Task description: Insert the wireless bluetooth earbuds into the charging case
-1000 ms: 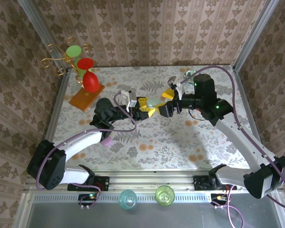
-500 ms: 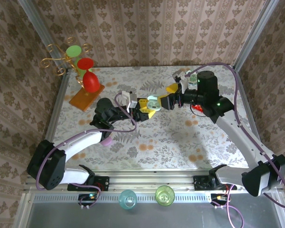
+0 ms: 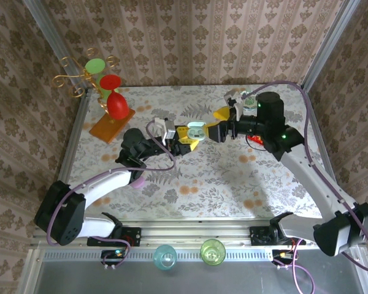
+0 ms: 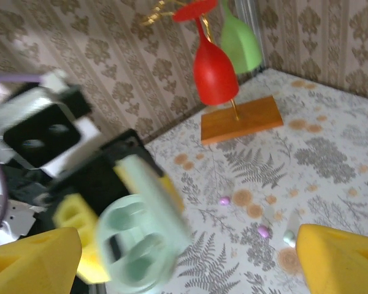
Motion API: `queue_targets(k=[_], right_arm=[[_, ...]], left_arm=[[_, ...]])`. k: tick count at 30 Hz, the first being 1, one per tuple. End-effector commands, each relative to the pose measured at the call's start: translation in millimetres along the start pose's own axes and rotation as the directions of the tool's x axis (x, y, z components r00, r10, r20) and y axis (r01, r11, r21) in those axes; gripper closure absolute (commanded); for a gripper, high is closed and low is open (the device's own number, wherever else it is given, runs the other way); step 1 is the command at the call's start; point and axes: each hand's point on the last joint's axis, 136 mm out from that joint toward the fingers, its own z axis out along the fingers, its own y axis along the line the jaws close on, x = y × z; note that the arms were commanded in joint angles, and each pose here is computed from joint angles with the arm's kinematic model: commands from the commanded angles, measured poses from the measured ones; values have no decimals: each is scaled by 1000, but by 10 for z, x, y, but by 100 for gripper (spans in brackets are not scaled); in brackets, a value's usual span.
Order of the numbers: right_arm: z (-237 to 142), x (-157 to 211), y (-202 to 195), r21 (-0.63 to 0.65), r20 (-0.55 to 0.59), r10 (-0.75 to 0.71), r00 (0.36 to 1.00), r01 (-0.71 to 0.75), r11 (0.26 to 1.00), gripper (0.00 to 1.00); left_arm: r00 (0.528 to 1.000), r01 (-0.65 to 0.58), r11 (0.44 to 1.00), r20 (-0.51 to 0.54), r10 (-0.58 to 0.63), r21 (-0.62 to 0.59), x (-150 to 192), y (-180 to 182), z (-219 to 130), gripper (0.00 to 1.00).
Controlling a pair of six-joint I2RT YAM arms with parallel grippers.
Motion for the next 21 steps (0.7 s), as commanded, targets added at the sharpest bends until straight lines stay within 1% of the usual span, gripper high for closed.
queue_targets(k=[1,4,6,8,9,11,15,18,21], right_arm=[[-163,-175,224,-44,99,-56,993,61,997,8],[-182,-156,114,17,141,-17,990,15,1000,8],[-153,-98,-87,94,160,50,986,-66,993,8],[-112,13,-374,200,168,138,976,-170,965,10],[-78,113,-523,253,155,189,970,-224,941,11],[23,329,-740,315,110,279,954,-300,901,13],[261,683,-1067,367,86,398,913,-400,840,15],[486,1054,-1316,447,5,476,879,-428,786,16],[701,1346,-1502,521,-78,517,852,-407,750,16]], left_arm=[[996,-66,993,52,71,-95,-157,129,-120,76],[996,-62,991,49,68,-122,-140,195,-188,76],[996,-61,988,58,70,-139,-160,227,-238,76],[995,-61,986,67,72,-156,-183,245,-293,76],[995,-63,984,72,75,-166,-201,248,-320,76],[994,-66,981,77,81,-182,-220,242,-371,76],[993,-69,980,84,86,-185,-247,177,-426,76],[992,-68,979,90,87,-192,-255,133,-475,76],[992,-72,978,85,90,-197,-253,99,-509,76]])
